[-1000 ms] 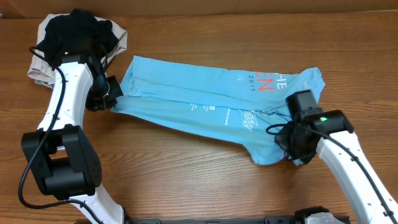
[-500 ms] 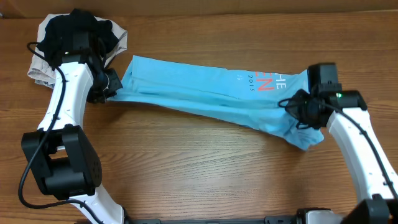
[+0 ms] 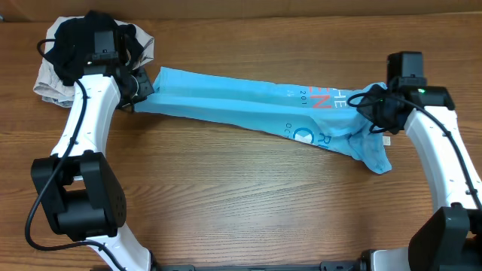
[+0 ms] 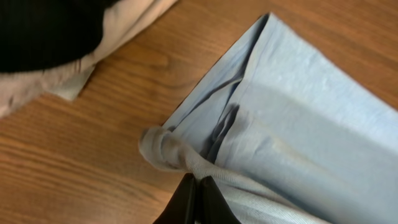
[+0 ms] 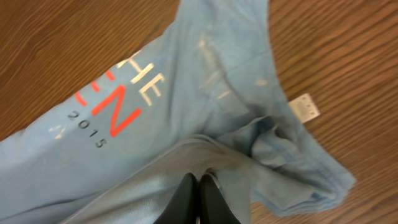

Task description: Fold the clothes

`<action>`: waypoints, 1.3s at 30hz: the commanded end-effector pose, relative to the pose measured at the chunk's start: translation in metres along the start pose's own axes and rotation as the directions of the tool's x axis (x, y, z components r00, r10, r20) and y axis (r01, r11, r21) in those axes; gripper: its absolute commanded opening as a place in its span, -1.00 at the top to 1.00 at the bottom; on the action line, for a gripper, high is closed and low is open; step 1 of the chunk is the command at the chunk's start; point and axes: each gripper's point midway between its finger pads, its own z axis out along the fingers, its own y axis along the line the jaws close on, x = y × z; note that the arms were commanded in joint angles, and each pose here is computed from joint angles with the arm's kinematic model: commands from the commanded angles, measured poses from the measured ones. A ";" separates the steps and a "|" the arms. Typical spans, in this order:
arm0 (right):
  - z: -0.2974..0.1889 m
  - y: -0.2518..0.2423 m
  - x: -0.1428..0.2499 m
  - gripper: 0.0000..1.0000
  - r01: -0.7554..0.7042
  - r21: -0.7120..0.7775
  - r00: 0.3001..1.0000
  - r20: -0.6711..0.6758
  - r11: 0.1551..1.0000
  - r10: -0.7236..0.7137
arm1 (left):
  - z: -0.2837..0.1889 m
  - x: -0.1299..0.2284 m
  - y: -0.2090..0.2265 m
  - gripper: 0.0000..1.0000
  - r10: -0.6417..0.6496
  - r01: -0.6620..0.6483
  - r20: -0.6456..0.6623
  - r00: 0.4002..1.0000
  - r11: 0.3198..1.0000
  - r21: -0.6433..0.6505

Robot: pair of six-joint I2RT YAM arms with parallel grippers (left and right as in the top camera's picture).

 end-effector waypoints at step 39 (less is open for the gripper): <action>-0.052 0.013 -0.046 -0.99 0.096 0.037 0.995 -0.002 0.995 -0.096 | 0.016 -0.013 -0.023 -1.00 0.265 -0.264 -0.075 0.961 0.964 0.026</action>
